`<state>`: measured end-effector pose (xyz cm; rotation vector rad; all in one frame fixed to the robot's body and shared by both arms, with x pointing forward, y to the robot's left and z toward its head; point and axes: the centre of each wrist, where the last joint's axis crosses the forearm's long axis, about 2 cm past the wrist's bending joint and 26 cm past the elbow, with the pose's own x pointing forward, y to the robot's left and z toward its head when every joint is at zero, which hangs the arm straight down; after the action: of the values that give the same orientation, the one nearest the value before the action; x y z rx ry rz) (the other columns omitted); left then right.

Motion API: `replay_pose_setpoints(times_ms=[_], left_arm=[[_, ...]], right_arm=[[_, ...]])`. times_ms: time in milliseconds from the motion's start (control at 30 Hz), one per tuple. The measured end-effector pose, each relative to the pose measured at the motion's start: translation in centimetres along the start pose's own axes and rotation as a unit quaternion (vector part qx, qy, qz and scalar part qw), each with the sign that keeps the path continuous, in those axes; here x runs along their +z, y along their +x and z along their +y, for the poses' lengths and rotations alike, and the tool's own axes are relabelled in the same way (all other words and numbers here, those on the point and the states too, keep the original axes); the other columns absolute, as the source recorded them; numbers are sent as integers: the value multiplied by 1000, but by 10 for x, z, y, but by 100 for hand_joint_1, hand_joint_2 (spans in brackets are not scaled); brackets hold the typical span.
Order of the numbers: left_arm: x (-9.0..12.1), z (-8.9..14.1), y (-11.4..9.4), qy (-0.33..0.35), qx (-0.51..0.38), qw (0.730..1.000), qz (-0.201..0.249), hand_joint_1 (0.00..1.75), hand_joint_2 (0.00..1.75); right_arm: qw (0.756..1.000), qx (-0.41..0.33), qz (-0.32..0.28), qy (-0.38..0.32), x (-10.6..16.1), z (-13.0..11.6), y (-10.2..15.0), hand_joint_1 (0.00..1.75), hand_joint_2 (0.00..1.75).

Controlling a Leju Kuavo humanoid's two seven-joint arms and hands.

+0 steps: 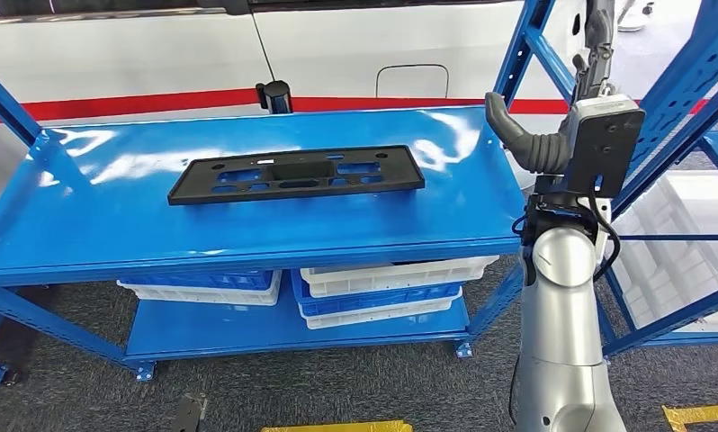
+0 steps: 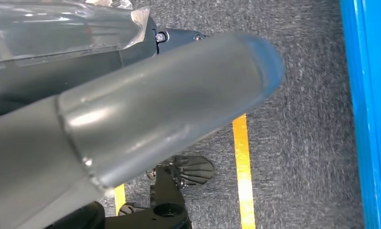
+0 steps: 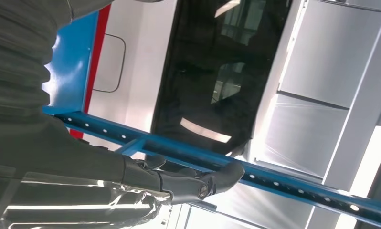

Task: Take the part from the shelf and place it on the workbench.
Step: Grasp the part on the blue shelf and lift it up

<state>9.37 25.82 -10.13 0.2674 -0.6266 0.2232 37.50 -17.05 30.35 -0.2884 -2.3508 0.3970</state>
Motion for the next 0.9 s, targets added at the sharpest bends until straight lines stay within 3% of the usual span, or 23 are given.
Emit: replay_pose_setpoints(times_ms=[333, 633, 900], left_arm=[[5, 3, -12, 17, -10, 998, 53, 0, 0], [8, 7, -19, 23, -32, 996, 75, 0, 0], [8, 8, -19, 25, -51, 994, 89, 0, 0]], right_arm=[[998, -2, 19, 57, 22, 16, -8, 0, 175], [988, 19, 51, 144, 55, 47, -13, 0, 175], [969, 57, 38, 236, 79, 84, 1, 0, 175]])
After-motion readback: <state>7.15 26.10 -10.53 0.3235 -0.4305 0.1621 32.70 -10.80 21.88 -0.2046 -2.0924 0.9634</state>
